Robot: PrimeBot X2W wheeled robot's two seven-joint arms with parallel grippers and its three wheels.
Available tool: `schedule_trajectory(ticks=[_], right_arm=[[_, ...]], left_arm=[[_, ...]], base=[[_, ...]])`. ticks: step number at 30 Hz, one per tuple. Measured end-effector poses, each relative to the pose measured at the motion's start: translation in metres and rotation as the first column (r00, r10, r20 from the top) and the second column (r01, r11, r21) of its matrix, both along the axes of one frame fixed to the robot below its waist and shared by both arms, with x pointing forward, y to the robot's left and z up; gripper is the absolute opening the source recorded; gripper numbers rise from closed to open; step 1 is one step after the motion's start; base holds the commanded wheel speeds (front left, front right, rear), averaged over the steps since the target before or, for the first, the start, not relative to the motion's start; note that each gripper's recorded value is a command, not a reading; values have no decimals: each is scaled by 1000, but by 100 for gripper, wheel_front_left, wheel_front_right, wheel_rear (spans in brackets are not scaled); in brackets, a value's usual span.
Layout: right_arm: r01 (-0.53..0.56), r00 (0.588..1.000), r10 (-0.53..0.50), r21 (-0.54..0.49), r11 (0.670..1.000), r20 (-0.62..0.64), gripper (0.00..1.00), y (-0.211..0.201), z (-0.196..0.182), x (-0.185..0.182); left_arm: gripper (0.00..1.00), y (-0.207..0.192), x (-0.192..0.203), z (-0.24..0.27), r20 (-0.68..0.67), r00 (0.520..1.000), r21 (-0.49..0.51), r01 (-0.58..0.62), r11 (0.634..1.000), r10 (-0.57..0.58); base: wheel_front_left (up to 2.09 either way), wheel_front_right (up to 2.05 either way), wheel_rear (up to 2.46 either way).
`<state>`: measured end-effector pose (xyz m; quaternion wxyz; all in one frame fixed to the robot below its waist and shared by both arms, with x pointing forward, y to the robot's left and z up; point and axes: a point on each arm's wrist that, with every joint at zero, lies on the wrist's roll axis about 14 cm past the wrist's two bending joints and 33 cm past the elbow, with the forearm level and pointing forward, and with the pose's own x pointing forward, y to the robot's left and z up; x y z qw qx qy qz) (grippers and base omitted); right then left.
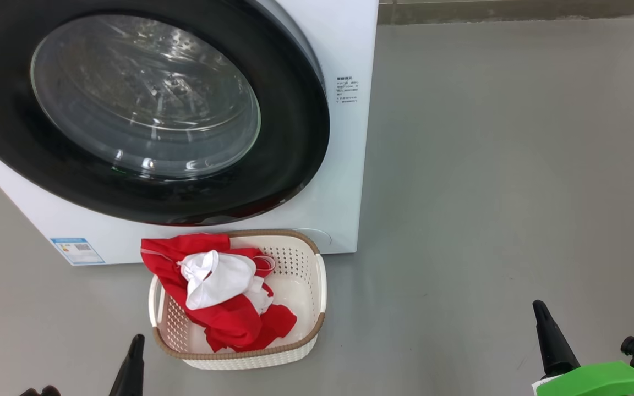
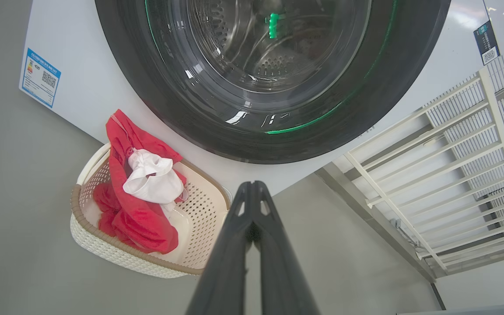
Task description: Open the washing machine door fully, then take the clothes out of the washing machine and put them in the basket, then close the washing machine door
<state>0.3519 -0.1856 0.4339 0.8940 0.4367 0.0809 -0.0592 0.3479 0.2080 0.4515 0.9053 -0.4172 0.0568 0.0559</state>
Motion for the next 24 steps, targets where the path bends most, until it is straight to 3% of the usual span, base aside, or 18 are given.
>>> schedule_trajectory(ticks=[24], right_arm=[[40, 999, -46, 226, 973, 21, 0, -6, 12, 8]], left_arm=[[0, -6, 12, 9, 20, 1000, -238, -13, 971, 18]], base=[[0, 0, 0]])
